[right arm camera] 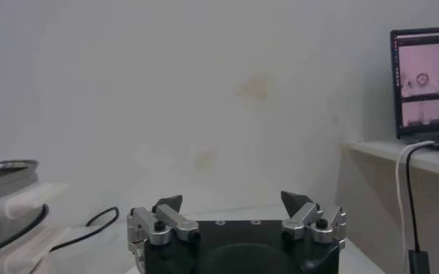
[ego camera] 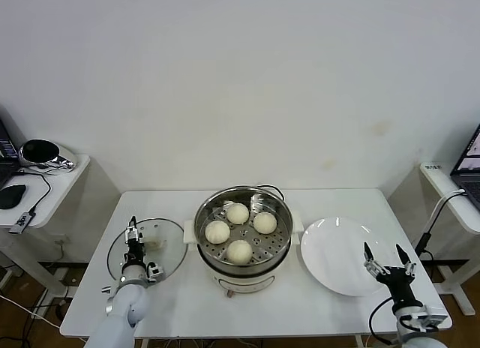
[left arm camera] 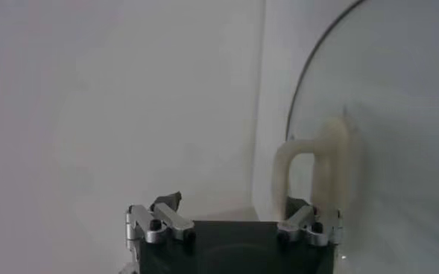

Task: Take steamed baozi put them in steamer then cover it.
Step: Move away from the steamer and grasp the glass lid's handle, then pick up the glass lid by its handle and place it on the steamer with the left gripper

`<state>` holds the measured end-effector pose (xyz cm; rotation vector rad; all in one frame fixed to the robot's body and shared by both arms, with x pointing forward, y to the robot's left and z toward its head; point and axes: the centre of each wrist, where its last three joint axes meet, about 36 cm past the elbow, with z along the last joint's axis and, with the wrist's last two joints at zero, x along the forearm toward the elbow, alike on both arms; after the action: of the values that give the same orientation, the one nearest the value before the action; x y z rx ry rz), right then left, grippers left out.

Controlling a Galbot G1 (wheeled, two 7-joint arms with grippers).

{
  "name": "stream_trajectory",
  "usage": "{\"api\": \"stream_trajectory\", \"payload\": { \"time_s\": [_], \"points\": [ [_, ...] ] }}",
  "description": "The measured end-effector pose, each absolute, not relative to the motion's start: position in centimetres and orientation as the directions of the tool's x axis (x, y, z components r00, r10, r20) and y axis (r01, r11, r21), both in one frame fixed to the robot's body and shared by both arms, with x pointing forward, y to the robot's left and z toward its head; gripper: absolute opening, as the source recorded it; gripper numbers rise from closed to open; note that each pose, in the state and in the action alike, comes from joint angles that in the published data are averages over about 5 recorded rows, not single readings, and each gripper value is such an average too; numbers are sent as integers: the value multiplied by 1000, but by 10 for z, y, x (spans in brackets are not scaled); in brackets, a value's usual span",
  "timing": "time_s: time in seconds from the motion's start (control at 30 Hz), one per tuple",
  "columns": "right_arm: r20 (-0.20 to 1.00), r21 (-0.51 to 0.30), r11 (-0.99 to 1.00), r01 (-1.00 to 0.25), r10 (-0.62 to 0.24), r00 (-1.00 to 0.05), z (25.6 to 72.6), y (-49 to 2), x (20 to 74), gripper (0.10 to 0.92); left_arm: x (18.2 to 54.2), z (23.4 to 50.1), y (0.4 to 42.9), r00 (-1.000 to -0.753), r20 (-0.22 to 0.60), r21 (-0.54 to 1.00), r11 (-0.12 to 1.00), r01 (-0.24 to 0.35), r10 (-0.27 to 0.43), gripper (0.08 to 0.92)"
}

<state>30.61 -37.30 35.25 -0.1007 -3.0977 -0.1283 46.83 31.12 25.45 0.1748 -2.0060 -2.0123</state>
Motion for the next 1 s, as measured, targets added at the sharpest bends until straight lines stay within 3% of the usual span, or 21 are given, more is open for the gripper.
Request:
{"api": "stream_trajectory", "payload": {
  "time_s": [0.7,0.8,1.0],
  "points": [
    [43,81,995,59,55,-998,352,-366,308,823,457,244,319,-952,118,993,26,115,-283,186],
    [42,82,995,55,52,-998,352,-365,309,823,455,246,321,-953,111,994,21,109,-281,146],
    [35,93,994,55,52,-998,354,-362,311,823,450,253,326,-953,102,995,11,103,-286,144]
  ]
}}
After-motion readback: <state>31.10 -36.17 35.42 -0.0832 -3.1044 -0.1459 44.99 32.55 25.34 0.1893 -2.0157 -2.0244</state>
